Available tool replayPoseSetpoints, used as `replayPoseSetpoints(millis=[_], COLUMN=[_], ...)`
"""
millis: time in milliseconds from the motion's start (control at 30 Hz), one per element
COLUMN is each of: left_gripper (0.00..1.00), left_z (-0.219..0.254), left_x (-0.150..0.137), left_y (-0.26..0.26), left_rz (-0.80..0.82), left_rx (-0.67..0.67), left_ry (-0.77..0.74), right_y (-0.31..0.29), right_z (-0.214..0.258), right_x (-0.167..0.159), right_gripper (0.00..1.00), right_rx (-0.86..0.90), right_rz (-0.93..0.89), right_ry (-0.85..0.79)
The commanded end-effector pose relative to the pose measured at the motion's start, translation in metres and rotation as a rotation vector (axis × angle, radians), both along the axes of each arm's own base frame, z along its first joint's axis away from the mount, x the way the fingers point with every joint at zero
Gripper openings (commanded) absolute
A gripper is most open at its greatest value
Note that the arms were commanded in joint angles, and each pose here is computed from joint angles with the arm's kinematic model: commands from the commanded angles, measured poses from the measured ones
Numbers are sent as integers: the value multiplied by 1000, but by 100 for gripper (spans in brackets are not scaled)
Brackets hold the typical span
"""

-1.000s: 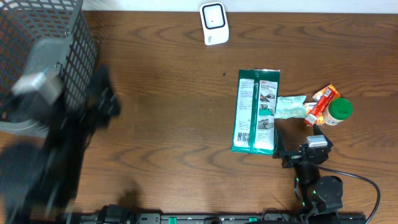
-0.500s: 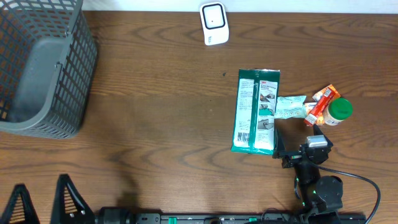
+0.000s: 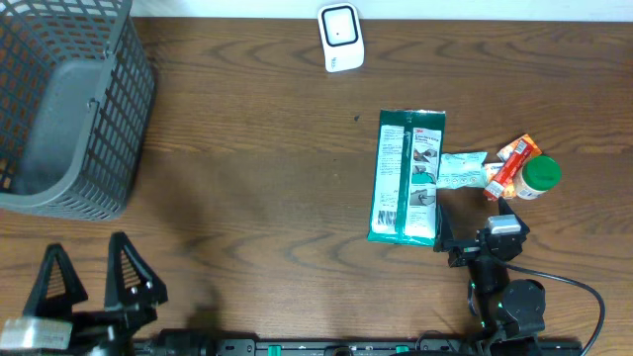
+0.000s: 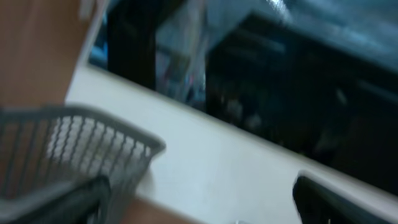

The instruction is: Scan the item barcode

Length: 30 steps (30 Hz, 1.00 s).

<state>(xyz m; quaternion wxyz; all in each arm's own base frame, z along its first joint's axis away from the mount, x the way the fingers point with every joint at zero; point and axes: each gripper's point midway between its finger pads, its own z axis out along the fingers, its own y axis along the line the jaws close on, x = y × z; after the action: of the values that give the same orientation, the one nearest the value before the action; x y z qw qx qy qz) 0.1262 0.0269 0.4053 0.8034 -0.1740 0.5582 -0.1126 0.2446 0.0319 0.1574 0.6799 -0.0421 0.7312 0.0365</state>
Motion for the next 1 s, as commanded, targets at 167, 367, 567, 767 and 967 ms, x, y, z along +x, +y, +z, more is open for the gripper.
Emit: replayPoseSetpoints(millis=[167, 367, 567, 767, 967], left_gripper=[94, 94, 94, 94, 94], left_z=[-25, -67, -121, -161, -198], left_x=[41, 71, 95, 108, 116], left_y=[2, 2, 2, 2, 2], left_rz=[-4, -6, -3, 0, 4], left_rx=[-59, -63, -62, -60, -59], left_ry=[-108, -108, -21, 65, 182], right_y=[-3, -3, -3, -3, -3], right_z=[0, -1, 0, 0, 0], right_x=[0, 0, 0, 0, 0], right_gripper=[99, 99, 99, 99, 99], right_rx=[17, 17, 17, 17, 17], right_rz=[-15, -15, -15, -15, -15], right_ry=[2, 3, 2, 2, 2])
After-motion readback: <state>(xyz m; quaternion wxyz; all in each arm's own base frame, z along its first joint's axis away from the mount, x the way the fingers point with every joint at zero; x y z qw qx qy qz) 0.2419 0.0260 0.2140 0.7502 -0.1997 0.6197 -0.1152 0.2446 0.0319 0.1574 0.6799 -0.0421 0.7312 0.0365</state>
